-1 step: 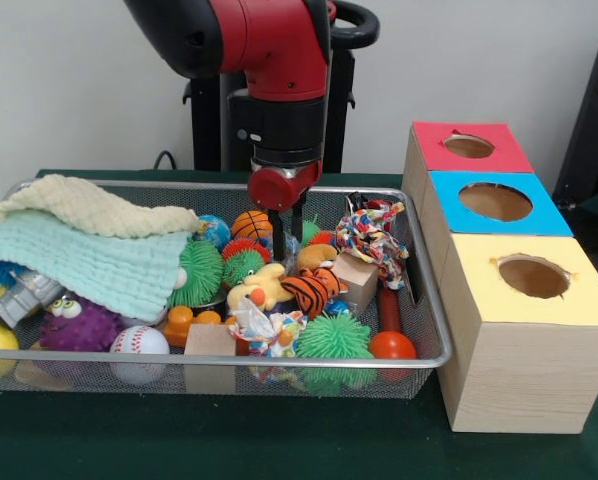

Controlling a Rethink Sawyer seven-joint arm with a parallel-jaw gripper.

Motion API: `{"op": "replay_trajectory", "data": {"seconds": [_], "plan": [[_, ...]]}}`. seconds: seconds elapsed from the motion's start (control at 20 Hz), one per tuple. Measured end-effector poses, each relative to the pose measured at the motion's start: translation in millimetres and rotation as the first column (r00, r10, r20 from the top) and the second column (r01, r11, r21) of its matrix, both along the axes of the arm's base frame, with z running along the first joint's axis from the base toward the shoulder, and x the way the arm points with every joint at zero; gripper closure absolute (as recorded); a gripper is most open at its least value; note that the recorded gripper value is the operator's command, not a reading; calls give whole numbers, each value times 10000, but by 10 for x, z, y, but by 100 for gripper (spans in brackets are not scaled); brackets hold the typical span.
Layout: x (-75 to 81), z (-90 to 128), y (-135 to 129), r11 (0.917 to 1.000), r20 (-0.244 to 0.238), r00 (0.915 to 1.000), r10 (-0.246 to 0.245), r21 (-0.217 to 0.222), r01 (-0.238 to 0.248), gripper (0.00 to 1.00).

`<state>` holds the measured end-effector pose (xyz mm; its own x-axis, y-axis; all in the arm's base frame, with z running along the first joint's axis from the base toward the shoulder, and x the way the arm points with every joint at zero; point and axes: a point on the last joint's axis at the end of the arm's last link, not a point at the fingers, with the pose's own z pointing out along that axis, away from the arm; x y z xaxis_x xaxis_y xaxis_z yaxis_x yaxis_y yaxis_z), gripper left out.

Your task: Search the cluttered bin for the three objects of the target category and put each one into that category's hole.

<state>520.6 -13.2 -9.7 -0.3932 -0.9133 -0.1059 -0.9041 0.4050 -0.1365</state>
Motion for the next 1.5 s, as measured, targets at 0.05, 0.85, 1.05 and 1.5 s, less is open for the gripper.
{"op": "replay_trajectory", "data": {"seconds": [0.05, 0.85, 1.05, 1.5], "plan": [[-6, -5, 5, 10000, -17, 10000, -2, 13, 2, 0], [-24, -28, 56, 9999, 5, 10000, 62, 152, -62, 100], [-24, -28, 56, 9999, 11, 10000, 61, 160, -61, 100], [-18, -9, 20, 9996, -37, 9999, -163, 223, 164, 100]]}}
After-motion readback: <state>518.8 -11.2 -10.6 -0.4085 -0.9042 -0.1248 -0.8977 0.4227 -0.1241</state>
